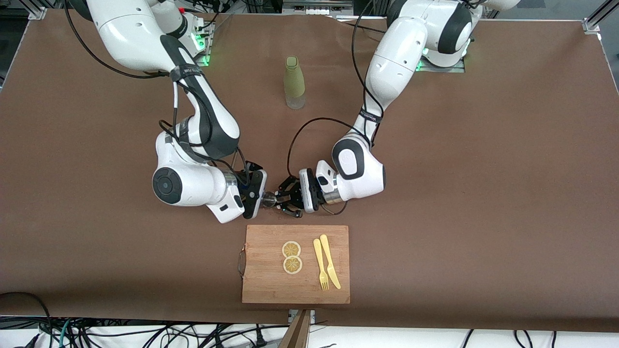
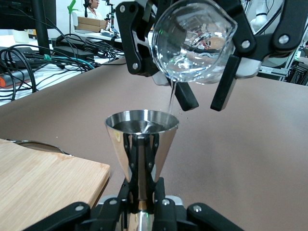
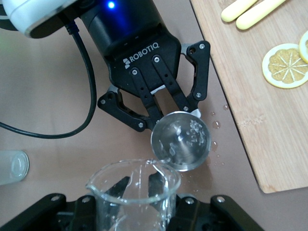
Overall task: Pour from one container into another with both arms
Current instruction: 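Upright the glass cup with the right gripper while the left gripper withdraws the jigger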
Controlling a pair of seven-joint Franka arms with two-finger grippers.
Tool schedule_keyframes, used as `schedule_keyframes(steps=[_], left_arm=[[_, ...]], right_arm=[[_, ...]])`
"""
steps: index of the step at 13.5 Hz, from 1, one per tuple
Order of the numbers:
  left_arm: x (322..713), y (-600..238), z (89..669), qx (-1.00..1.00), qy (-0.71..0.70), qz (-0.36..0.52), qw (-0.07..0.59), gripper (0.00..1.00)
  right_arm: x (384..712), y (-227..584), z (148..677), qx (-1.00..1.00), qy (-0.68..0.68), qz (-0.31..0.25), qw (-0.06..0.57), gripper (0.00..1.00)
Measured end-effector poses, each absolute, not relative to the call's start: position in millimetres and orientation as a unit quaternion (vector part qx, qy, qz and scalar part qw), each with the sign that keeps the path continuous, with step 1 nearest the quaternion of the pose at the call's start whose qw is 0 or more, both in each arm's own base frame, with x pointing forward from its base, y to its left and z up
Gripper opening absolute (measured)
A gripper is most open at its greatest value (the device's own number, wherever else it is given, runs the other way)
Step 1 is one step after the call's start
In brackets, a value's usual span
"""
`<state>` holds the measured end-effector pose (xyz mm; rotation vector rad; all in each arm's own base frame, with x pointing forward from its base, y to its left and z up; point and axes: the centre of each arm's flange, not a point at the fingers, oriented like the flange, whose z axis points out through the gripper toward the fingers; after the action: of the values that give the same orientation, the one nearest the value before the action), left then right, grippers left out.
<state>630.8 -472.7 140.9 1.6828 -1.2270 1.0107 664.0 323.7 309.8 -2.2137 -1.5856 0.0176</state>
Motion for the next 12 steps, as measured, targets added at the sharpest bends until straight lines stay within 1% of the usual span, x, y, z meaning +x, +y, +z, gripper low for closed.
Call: schedule_keyframes(steps=[3,7,9,12], left_arm=[[631.8,-471.4,141.2,0.665,-0.486,0.400,0.402,0.22],[646.3,-452.2,144.3,0.649,-0.486,0.401,0.425,0.22],[662.1,-423.6,145.5,0.620,-0.489,0.405,0.460,0.22],[686.4,-347.0,142.6,0.551,-0.503,0.423,0.514,0.22]], right_arm=[[668.4,316.5,310.7,-0.784,-0.582,-0.004,0.216,0.26],[685.3,282.6,307.4,-0.752,-0.601,-0.050,0.266,0.26],[694.0,261.2,300.0,-0.733,-0.612,-0.075,0.286,0.26],[703.2,226.6,279.8,-0.704,-0.628,-0.110,0.314,0.26]])
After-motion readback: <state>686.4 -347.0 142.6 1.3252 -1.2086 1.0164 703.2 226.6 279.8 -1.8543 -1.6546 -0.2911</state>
